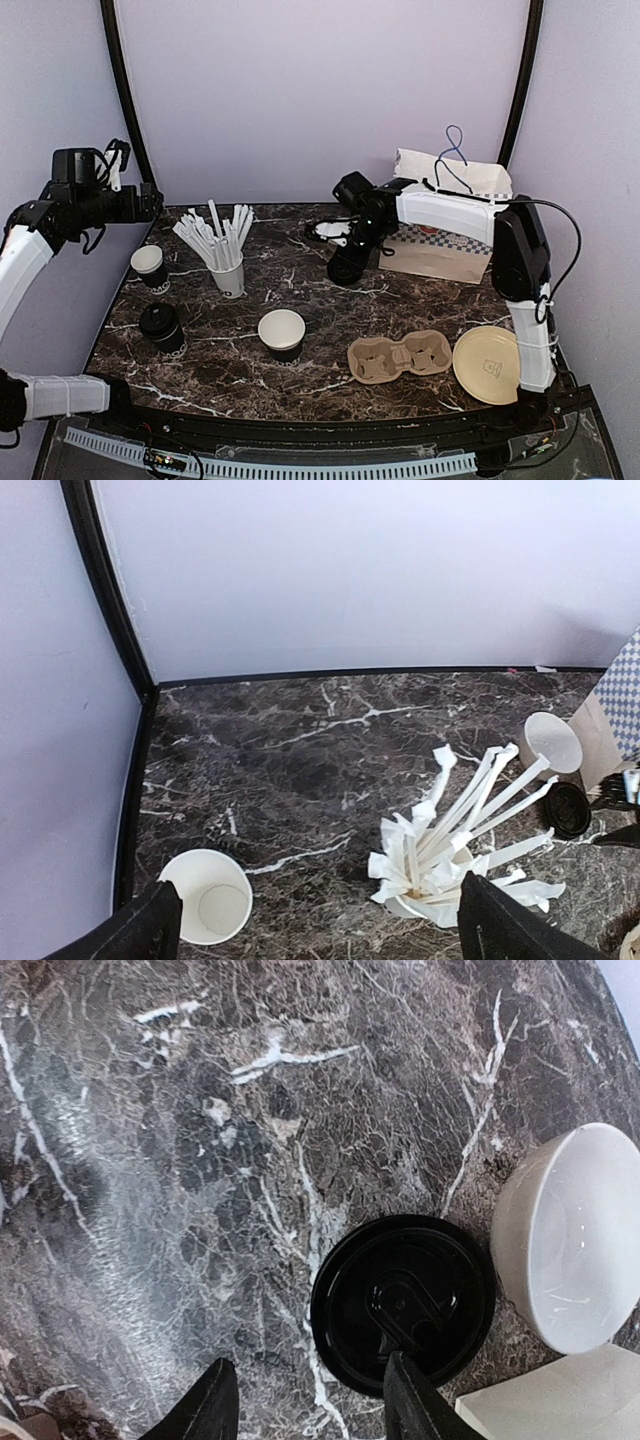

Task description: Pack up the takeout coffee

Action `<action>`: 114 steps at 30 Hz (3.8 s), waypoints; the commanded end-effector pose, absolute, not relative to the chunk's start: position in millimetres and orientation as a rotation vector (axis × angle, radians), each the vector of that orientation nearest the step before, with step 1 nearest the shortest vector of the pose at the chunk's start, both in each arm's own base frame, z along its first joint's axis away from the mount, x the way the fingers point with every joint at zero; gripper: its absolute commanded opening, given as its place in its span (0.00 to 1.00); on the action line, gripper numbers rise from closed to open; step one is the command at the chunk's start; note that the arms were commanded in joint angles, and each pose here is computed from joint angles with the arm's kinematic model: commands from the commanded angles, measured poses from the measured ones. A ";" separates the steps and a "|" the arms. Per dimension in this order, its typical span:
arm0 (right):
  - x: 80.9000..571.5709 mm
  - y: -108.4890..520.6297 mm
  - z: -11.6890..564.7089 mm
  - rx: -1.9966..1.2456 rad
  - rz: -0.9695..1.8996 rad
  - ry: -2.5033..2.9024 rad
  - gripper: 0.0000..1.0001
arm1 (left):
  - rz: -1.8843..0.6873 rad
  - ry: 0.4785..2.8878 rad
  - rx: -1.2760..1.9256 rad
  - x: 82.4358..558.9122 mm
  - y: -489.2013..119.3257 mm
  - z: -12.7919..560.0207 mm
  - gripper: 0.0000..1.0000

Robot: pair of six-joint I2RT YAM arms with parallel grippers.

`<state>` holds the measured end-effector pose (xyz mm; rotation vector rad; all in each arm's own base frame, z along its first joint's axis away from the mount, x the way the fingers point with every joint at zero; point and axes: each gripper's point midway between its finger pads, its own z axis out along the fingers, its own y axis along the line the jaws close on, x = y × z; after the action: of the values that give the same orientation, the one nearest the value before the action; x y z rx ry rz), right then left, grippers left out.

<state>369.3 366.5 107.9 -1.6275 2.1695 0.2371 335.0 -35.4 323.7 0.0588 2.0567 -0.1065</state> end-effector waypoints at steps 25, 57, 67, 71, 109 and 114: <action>385.5 362.3 49.0 -1.664 0.104 2.303 0.21 | -0.450 1.882 0.199 313.6 -85.1 356.3 0.81; 269.2 409.0 307.7 -1.568 1.226 1.729 0.08 | -0.592 1.501 0.756 263.8 -197.8 373.9 0.80; 203.8 388.4 405.4 -1.545 1.741 1.369 0.09 | -0.727 1.084 0.861 223.6 -266.5 408.4 0.99; 196.3 383.8 414.8 -1.540 1.845 1.336 0.09 | -0.707 0.989 0.890 212.1 -300.4 412.1 0.99; 194.3 380.4 416.9 -1.501 1.871 1.359 0.10 | -0.534 0.916 0.695 228.9 -367.2 416.0 0.78; 194.5 381.4 415.1 -1.499 1.872 1.362 0.11 | -0.525 0.940 0.681 234.4 -368.3 416.1 0.77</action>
<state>197.7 384.5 411.8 -1.4873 1.3960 1.8705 232.9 -373.9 388.3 0.7595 0.9726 -0.5199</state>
